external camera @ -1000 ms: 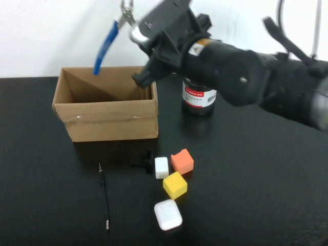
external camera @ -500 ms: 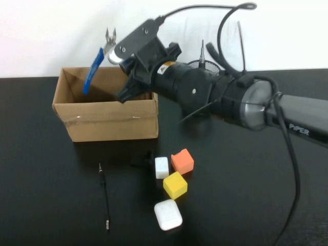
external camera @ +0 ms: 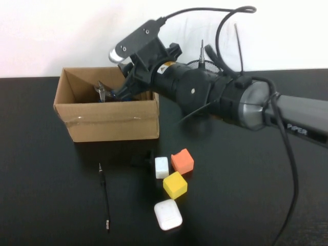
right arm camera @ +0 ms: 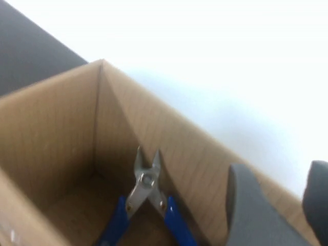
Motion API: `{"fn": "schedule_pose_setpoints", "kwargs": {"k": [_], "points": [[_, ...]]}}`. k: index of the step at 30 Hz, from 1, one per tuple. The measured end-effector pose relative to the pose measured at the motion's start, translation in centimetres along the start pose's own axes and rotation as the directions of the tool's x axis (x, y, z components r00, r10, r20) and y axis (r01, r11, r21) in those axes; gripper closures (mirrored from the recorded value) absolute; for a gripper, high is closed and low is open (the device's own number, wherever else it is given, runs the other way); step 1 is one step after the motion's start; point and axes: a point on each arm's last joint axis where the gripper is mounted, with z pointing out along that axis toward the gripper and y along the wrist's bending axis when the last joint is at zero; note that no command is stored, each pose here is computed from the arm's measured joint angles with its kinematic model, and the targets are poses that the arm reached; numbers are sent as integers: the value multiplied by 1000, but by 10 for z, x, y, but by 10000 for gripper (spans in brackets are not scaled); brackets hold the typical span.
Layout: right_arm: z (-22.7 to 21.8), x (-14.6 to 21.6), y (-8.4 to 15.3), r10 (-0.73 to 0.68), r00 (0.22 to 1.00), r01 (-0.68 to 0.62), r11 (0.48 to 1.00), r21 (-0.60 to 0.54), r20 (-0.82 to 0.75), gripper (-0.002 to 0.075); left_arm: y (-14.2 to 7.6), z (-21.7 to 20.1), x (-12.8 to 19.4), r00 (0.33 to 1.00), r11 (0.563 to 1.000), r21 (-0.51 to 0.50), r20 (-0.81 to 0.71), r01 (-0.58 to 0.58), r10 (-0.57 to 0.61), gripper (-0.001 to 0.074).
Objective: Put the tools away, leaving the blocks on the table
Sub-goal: Place the Pliers into the box, then pick up the long Screwdriver from the table
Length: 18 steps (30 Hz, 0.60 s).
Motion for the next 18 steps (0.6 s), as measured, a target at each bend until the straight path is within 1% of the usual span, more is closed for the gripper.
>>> {"fn": "schedule_pose_setpoints", "kwargs": {"k": [3, 5, 9, 11, 14, 16, 18], "points": [[-14, -18, -1, 8, 1000, -8, 1000, -28, 11, 524, 0, 0, 0, 1000, 1000, 0, 0, 0, 0, 739], [-29, -34, -2, -19, 1000, 20, 998, -59, 22, 550, 0, 0, 0, 1000, 1000, 0, 0, 0, 0, 739], [-71, -70, -5, -121, 992, 125, 983, -131, 38, 678, 0, 0, 0, 1000, 1000, 0, 0, 0, 0, 739], [-94, -86, -13, -167, 985, 172, 975, -141, 44, 706, 0, 0, 0, 1000, 1000, 0, 0, 0, 0, 739], [-124, -99, -39, -195, 981, 195, 975, -104, 9, 723, 0, 0, 0, 1000, 1000, 0, 0, 0, 0, 739], [-142, -102, -60, -173, 984, 171, 984, -48, -44, 726, 0, 0, 0, 1000, 1000, 0, 0, 0, 0, 739], [-162, -100, -88, -157, 979, 164, 986, 43, -133, 727, 0, 0, 0, 1000, 1000, 0, 0, 0, 0, 739]]}}
